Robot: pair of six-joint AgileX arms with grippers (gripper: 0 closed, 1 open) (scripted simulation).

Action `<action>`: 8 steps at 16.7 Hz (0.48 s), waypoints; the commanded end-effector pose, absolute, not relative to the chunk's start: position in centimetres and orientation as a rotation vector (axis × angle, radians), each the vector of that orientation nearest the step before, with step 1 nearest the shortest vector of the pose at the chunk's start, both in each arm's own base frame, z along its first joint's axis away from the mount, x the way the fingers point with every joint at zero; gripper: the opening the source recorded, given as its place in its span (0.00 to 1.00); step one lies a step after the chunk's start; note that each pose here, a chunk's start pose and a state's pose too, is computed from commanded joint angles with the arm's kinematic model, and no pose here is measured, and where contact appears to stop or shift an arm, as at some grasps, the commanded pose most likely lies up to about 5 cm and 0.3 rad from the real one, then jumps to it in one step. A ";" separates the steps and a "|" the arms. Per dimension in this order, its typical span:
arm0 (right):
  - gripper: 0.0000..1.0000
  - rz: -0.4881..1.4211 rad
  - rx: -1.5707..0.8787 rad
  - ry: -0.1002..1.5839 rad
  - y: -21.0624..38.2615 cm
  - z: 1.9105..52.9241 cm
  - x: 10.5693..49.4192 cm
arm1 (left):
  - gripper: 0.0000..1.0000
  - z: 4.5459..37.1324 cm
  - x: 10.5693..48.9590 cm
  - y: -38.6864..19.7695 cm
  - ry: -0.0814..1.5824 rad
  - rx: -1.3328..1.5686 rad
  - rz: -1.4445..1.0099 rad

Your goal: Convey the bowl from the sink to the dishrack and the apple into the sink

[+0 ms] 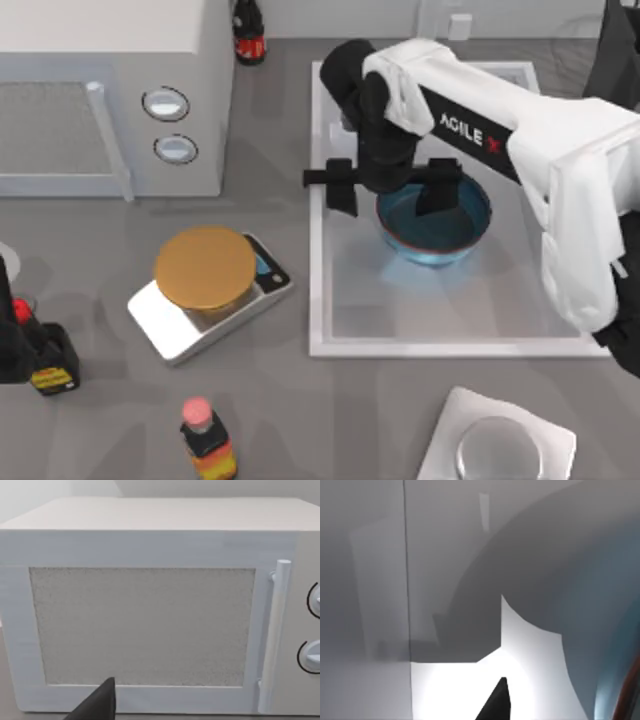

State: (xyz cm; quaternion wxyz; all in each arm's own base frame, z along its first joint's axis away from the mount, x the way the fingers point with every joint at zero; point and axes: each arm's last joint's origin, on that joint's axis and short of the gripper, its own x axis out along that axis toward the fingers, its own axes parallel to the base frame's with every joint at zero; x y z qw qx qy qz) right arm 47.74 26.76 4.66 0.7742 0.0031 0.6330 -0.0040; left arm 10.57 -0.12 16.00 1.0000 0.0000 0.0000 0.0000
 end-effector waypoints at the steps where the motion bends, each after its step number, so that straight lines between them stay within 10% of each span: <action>1: 1.00 -0.009 0.007 1.371 26.8 4.7 47.7 | 1.00 16.0 10.6 -0.1 0.000 0.000 0.000; 8: 0.47 -0.009 0.007 1.371 26.8 4.7 47.7 | 1.00 16.0 10.6 -0.1 0.000 0.000 0.000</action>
